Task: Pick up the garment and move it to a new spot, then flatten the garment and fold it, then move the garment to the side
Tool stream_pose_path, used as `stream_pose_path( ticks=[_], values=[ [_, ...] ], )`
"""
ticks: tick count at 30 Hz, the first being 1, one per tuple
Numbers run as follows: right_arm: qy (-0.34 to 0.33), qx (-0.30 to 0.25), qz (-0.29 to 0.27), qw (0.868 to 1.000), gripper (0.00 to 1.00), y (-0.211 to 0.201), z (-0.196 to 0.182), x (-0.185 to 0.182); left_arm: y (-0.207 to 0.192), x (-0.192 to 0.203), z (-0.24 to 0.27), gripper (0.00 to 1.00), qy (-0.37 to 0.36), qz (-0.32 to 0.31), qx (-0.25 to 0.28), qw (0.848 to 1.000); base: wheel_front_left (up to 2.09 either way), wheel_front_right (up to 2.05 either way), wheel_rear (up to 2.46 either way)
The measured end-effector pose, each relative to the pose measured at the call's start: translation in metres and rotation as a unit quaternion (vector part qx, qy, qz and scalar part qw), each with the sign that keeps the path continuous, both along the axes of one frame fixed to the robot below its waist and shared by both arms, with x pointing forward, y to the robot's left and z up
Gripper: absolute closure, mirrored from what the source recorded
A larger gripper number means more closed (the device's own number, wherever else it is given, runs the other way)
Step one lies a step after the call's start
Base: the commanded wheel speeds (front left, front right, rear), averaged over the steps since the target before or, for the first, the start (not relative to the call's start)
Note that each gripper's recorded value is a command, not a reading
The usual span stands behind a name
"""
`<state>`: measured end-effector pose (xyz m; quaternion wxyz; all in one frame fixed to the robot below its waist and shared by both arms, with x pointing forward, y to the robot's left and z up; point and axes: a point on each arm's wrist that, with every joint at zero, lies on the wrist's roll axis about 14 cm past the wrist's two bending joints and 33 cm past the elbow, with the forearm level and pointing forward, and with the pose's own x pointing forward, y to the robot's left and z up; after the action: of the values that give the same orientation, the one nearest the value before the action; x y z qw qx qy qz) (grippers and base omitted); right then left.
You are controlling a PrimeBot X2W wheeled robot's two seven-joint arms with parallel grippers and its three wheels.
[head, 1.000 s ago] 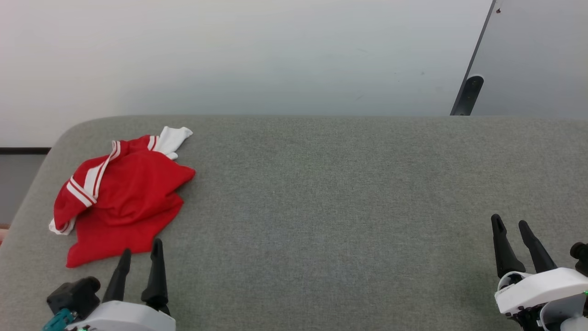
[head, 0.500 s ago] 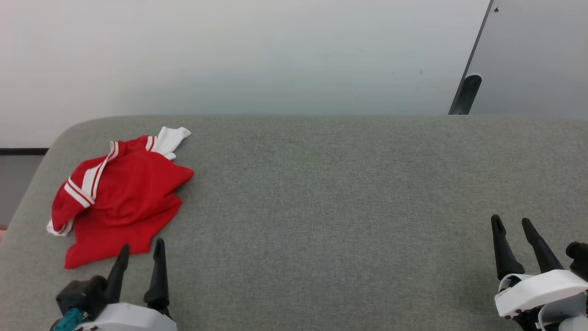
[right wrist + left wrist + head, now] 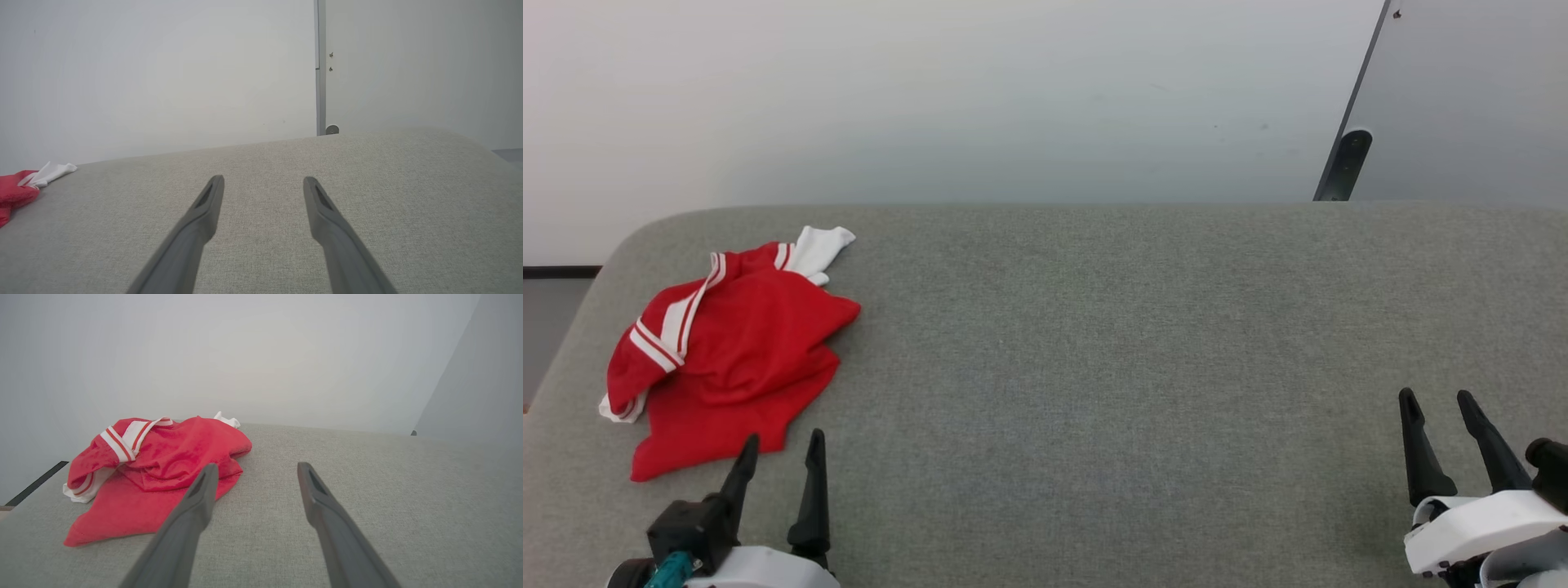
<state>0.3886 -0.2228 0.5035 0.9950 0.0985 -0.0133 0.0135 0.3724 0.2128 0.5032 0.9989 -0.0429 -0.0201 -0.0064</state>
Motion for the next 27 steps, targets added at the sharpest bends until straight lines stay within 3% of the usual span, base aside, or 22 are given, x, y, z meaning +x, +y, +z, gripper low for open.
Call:
stream_pose_path(
  ticks=[27],
  values=[
    [-0.014,-0.059,0.001,0.998,0.00,-0.0020,0.0015,-0.0053,-0.0059,0.0042,0.0012,0.00,-0.012,-0.031,0.078,0.996,0.00,0.00,0.00]
  ],
)
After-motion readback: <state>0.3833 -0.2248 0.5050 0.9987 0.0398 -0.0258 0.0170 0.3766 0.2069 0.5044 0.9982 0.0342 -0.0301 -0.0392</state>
